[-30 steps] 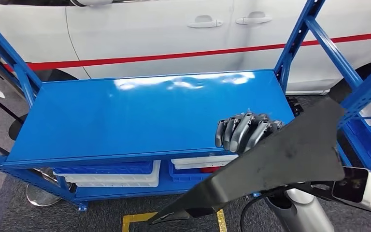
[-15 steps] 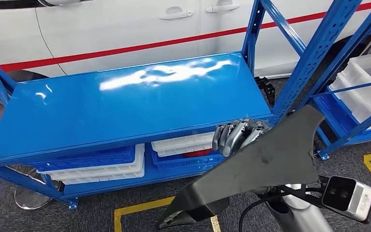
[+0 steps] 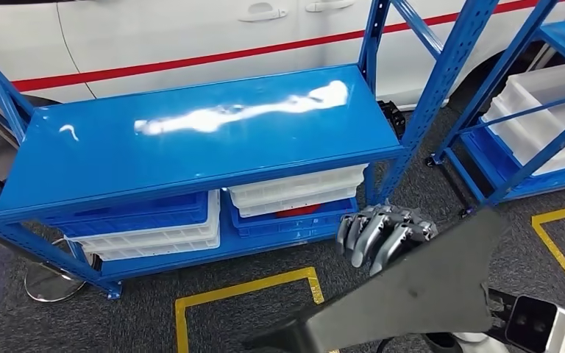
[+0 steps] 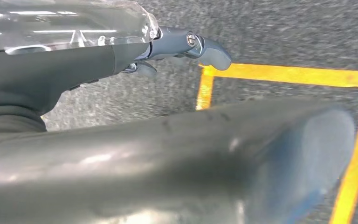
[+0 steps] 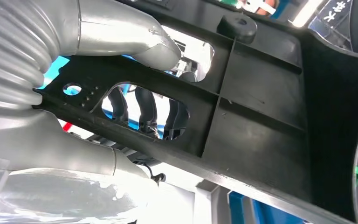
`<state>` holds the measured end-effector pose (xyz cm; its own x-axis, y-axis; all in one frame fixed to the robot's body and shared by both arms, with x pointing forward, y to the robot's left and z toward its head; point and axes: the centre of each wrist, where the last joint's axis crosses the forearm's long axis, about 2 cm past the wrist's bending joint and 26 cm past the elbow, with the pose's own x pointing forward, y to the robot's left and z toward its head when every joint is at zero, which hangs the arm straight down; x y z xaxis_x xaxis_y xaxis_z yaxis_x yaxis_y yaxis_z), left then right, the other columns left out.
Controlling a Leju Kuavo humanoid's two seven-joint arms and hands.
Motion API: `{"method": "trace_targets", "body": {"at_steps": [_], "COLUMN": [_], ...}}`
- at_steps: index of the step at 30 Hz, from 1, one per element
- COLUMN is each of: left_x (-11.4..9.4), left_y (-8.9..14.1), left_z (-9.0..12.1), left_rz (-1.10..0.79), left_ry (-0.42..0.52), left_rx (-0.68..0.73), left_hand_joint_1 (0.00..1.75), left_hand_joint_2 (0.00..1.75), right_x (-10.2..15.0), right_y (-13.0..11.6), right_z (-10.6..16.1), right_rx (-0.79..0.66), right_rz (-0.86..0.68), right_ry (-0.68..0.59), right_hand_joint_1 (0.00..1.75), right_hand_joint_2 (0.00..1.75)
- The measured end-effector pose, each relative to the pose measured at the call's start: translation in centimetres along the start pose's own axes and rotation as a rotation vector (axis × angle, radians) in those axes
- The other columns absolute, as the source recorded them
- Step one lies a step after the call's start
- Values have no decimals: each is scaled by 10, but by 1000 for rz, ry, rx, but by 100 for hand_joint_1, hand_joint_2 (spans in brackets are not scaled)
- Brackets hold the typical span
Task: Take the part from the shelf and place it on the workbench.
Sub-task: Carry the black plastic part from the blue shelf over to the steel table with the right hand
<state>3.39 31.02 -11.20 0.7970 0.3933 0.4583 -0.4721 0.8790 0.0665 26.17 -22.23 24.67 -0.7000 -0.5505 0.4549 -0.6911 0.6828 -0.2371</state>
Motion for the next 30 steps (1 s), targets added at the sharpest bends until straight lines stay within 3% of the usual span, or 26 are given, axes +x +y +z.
{"method": "trace_targets", "body": {"at_steps": [11,30], "left_x": [-5,2], "left_y": [2,-1], "left_z": [2,-1], "left_rz": [-6,-15], "left_ry": [-5,-3], "left_rx": [1,8], "left_hand_joint_1": [0,0], "left_hand_joint_2": [0,0], "right_x": [18,5], "right_y": [-7,-14], "right_z": [16,1], "right_rx": [22,-39], "right_rz": [26,42], "right_ry": [9,-18], "right_hand_joint_1": [127,127], "right_hand_joint_2": [175,175]}}
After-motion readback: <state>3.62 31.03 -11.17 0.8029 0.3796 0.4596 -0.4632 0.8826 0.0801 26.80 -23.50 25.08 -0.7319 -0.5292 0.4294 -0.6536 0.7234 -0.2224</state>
